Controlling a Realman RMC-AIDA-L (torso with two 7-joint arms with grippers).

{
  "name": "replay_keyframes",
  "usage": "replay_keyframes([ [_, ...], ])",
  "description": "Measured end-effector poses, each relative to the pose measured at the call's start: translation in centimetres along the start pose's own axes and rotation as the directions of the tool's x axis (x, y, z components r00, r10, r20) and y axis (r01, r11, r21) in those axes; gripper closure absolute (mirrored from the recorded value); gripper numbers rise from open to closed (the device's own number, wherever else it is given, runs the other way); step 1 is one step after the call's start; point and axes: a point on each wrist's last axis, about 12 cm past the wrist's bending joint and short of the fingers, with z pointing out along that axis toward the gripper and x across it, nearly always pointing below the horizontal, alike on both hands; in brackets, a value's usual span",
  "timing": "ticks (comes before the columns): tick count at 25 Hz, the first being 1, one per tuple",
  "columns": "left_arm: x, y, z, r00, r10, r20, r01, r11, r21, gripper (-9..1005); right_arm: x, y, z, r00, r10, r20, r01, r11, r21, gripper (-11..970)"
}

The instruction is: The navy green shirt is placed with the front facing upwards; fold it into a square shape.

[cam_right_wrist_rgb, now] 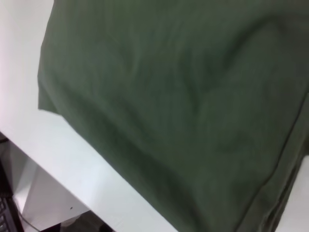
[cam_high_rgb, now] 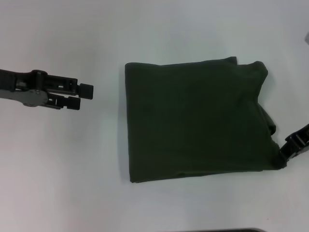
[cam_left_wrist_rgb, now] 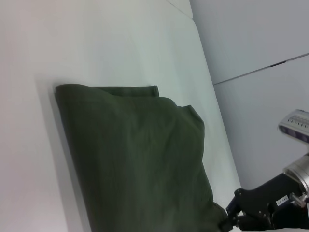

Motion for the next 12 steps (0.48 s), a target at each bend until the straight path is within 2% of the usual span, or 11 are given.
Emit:
replay_keyframes([
  [10, 0.1, 0.1, -0.1, 1.0, -0.002, 0.001, 0.002, 1.0, -0.002, 155, -0.3, -0.5, -0.9, 1.0, 0.007, 0.026, -0.008, 0.999, 0.032, 799],
  [12, 0.0, 0.0, -0.1, 1.0, 0.002, 0.001, -0.002, 1.0, -0.002, 154, -0.5, -0.8, -1.6, 0.999, 0.01, 0.049, -0.012, 0.999, 0.049, 714],
])
